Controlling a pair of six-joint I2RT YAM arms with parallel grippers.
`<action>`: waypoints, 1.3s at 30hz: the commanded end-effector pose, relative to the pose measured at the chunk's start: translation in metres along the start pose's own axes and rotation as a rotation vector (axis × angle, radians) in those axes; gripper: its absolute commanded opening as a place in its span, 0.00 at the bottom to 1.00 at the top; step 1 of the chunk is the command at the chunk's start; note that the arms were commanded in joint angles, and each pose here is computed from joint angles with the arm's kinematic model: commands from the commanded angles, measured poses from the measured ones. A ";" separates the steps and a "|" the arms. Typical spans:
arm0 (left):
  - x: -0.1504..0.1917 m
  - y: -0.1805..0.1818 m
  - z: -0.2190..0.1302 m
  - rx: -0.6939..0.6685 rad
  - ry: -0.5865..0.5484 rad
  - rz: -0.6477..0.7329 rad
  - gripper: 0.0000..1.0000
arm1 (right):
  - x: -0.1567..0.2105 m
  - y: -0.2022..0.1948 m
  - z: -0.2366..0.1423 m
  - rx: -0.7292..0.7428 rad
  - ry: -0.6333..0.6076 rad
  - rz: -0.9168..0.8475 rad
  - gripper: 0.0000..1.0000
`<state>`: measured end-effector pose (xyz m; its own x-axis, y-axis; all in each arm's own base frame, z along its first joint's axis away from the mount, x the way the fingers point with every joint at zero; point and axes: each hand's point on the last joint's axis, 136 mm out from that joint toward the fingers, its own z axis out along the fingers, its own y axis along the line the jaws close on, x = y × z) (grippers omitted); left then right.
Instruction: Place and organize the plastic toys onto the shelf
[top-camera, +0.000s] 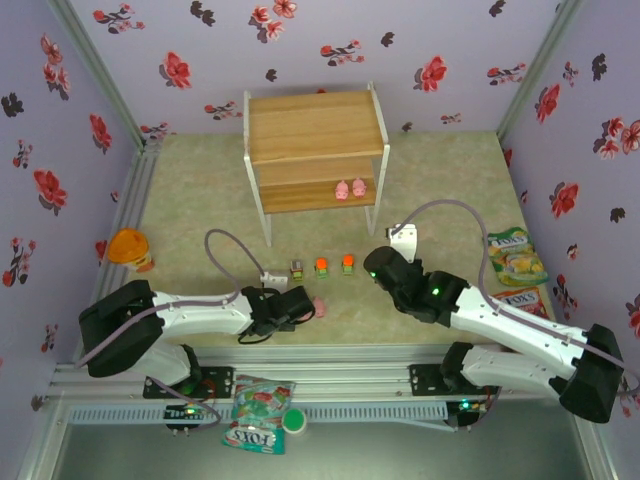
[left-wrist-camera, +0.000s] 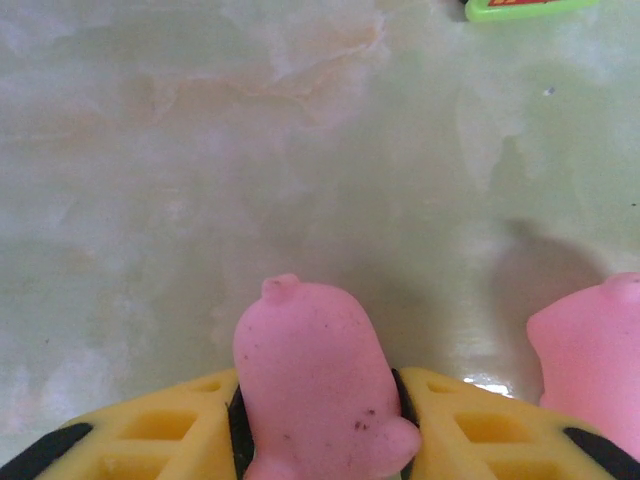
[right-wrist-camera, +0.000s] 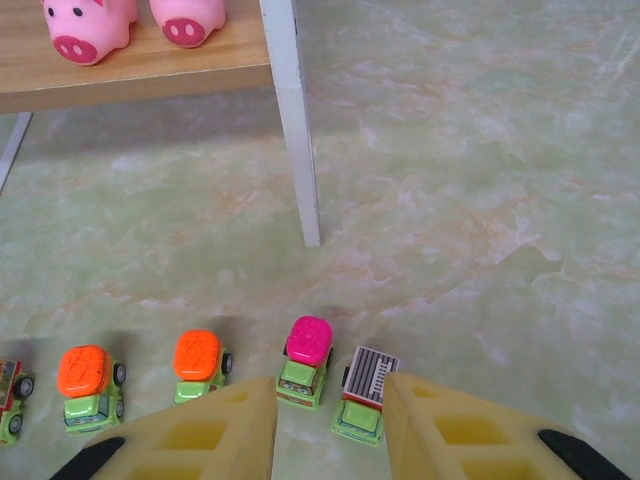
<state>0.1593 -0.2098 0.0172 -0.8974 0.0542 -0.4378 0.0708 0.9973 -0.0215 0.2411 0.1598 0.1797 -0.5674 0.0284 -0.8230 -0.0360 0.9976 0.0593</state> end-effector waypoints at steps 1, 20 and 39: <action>-0.007 0.001 -0.003 -0.011 -0.022 0.020 0.39 | -0.014 0.000 -0.004 0.015 -0.038 0.003 0.34; -0.051 -0.021 -0.044 0.019 -0.116 0.083 0.34 | 0.006 -0.007 0.002 0.017 -0.013 -0.001 0.34; -0.149 -0.070 -0.077 0.064 -0.204 0.146 0.34 | 0.038 -0.043 0.010 0.038 -0.005 0.036 0.35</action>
<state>0.2430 -0.2827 0.1457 -0.7831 0.1279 -0.6086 0.1940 0.9800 -0.0437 0.2280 0.1211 0.1387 -0.5810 0.0386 -0.8130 0.0091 0.9991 0.0409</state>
